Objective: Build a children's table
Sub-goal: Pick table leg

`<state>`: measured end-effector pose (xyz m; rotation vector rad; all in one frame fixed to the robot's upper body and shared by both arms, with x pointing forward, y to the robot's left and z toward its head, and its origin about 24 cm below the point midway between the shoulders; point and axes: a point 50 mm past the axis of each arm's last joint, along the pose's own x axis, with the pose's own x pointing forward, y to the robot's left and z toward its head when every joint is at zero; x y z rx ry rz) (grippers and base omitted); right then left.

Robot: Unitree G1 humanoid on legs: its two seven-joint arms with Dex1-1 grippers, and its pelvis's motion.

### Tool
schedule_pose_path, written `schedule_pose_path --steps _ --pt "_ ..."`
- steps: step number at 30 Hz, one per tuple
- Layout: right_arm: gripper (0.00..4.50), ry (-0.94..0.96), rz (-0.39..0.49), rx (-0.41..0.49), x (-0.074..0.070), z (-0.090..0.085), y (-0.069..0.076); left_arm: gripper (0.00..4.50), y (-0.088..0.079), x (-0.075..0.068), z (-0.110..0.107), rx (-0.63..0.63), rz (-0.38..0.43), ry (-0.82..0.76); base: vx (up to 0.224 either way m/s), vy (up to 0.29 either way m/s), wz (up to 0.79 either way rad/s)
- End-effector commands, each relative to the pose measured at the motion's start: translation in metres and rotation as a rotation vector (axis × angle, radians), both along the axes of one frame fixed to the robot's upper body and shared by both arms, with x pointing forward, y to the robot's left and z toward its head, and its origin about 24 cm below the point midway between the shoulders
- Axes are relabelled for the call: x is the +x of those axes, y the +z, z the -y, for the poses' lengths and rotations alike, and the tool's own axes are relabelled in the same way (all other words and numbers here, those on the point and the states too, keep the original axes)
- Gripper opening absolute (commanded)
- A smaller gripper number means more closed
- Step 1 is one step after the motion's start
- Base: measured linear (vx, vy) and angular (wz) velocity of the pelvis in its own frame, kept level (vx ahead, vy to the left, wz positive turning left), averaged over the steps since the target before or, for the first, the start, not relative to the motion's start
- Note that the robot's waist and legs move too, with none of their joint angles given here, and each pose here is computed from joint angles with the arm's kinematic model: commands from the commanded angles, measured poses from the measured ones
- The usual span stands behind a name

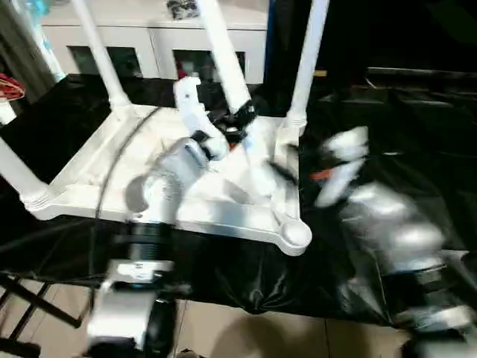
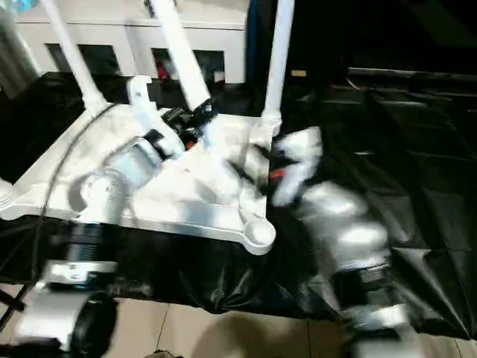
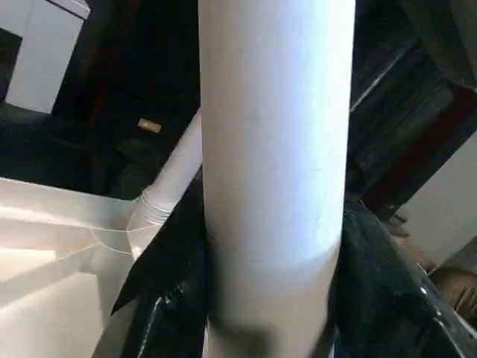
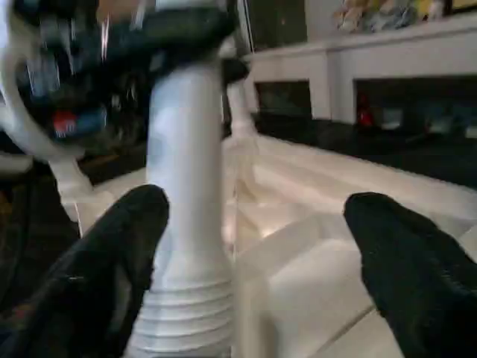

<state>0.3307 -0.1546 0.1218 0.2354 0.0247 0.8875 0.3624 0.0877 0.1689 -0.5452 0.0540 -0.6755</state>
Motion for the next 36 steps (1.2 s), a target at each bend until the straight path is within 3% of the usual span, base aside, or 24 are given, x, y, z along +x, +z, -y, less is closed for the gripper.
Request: schedule_pose_path --steps 1,5,11,13,16,18,19,25,26,36 --pt "4.35 0.089 -0.080 0.041 0.003 0.007 0.008 1.90 0.010 -0.004 0.004 0.031 0.046 -0.057 0.000 0.000 0.00" --pt "4.37 0.150 -0.133 0.061 0.004 0.012 0.011 1.90 0.007 -0.006 0.004 0.041 0.042 -0.087 0.000 0.000 0.00" --pt "4.37 0.253 -0.148 0.016 0.000 0.007 0.012 1.90 0.007 -0.012 0.010 0.043 0.051 -0.156 0.000 0.000 0.00" --pt "4.37 0.335 -0.154 -0.051 -0.004 -0.001 0.010 1.90 0.011 -0.020 0.019 0.035 0.085 -0.260 0.000 0.000 0.00" --pt "4.37 0.405 -0.166 -0.054 -0.007 -0.007 0.013 1.90 0.015 -0.035 0.028 0.023 0.136 -0.447 0.000 0.000 0.00" --pt "4.37 0.414 -0.166 -0.057 -0.007 -0.008 0.014 1.90 0.015 -0.037 0.029 0.020 0.141 -0.470 0.000 0.000 0.00" --pt "4.37 0.474 -0.168 -0.091 -0.012 -0.010 0.012 1.90 0.017 -0.048 0.033 0.003 0.184 -0.587 0.000 0.000 0.00" --pt "4.37 0.542 -0.173 -0.111 -0.015 -0.009 0.013 1.90 0.017 -0.058 0.036 -0.010 0.213 -0.730 0.000 0.000 0.00" --pt "4.08 0.553 -0.172 -0.115 -0.016 -0.009 0.014 1.90 0.017 -0.059 0.036 -0.005 0.220 -0.747 0.000 0.000 0.00" --pt "3.39 0.695 -0.183 -0.161 -0.022 -0.005 0.019 1.90 0.020 -0.056 0.031 -0.018 0.238 -0.843 0.000 0.000 0.00"
